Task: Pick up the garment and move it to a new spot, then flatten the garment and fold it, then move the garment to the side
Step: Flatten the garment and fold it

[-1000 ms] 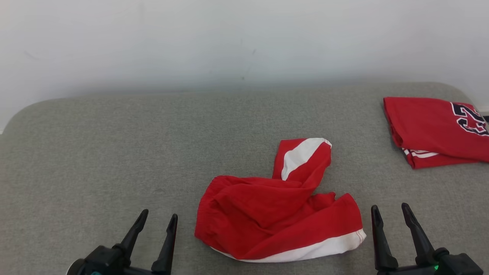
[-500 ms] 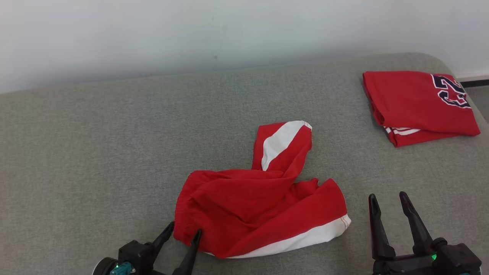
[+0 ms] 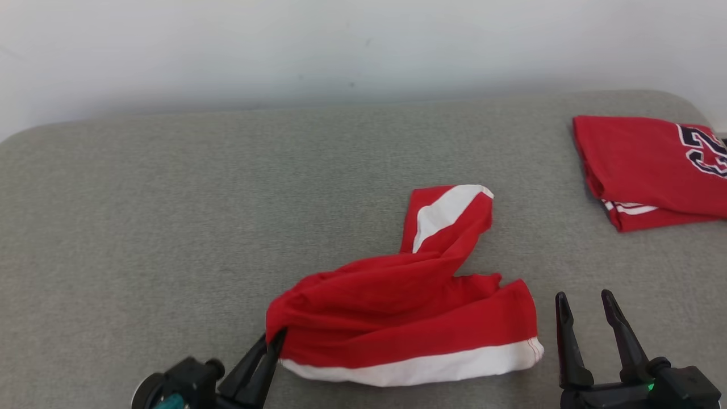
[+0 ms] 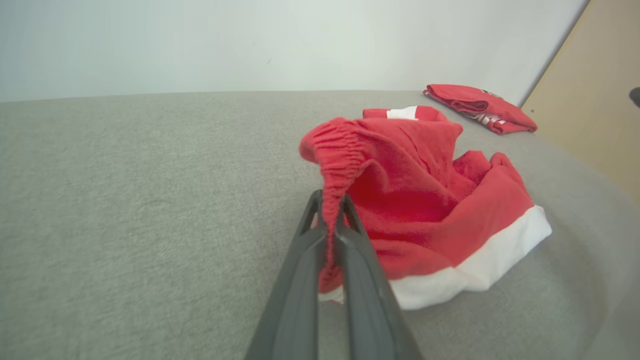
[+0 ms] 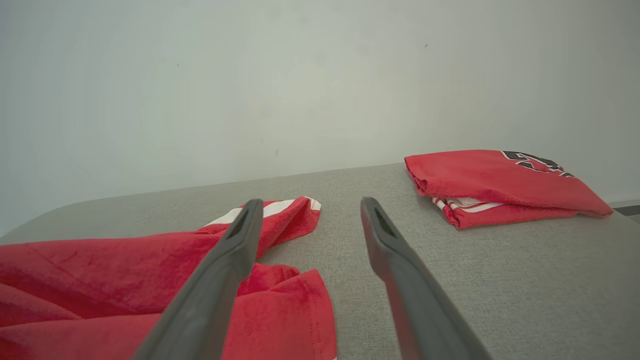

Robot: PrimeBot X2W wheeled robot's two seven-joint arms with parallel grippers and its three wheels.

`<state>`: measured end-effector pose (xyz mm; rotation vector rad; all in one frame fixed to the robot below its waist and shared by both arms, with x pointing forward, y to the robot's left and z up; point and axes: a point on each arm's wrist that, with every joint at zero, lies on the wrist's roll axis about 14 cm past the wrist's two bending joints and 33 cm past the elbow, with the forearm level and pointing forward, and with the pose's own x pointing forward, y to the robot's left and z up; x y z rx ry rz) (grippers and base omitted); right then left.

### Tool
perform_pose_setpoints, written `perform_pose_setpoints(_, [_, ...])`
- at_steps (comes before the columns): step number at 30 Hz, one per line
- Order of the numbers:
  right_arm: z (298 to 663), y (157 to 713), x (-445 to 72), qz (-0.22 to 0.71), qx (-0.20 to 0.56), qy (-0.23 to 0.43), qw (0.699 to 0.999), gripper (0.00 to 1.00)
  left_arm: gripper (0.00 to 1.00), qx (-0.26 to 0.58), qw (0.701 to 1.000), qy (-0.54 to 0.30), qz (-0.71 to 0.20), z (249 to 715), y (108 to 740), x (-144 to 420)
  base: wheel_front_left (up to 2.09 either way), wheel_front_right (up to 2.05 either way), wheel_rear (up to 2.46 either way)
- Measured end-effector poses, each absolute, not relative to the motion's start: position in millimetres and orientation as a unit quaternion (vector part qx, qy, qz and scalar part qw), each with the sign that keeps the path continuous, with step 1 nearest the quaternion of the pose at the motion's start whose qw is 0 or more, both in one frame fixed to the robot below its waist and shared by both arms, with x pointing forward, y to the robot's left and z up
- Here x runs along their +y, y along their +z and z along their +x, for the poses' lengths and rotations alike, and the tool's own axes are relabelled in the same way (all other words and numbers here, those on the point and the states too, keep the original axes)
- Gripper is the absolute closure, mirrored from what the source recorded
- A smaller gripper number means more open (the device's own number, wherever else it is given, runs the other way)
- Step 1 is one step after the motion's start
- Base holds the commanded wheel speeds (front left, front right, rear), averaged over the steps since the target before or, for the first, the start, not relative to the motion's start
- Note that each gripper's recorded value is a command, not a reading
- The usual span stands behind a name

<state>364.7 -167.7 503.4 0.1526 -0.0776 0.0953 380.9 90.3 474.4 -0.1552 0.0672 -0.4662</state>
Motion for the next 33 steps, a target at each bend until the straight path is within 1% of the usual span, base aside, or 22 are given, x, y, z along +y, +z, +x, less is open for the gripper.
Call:
perform_pose_setpoints(3, [368.3,502.6,-158.0,0.079,-0.037,0.062,0.994,0.0,1.0,0.038,0.971,-0.225,-0.067,363.0,471.4,102.5,0.0,0.0,0.0])
perform_pose_setpoints(9, [376.5,500.3,-143.4,0.082,-0.033,0.084,0.993,0.0,1.0,0.089,0.974,-0.197,-0.068,324.2,441.9,125.4,0.0,0.0,0.0])
perform_pose_setpoints(13, [379.3,495.5,-141.7,0.083,-0.026,0.085,0.993,0.0,1.0,0.108,0.972,-0.196,-0.077,316.9,430.8,122.7,0.0,0.0,0.0])
perform_pose_setpoints(16, [378.2,493.0,-145.5,0.083,-0.022,0.079,0.993,0.0,1.0,0.099,0.97,-0.205,-0.083,324.6,436.0,114.0,0.0,0.0,0.0])
perform_pose_setpoints(20, [376.9,490.6,-152.7,0.077,-0.019,0.071,0.994,0.0,1.0,0.066,0.97,-0.221,-0.076,352.0,454.6,104.6,0.0,0.0,0.0])
perform_pose_setpoints(24, [375.1,488.5,-165.0,0.069,-0.016,0.054,0.996,0.0,1.0,0.05,0.97,-0.23,-0.065,378.3,463.4,100.1,0.0,0.0,0.0])
perform_pose_setpoints(33, [369.2,478.1,-182.5,0.065,0.0,0.026,0.998,0.0,1.0,0.087,0.968,-0.23,-0.05,412.5,441.0,98.5,0.0,0.0,0.0])
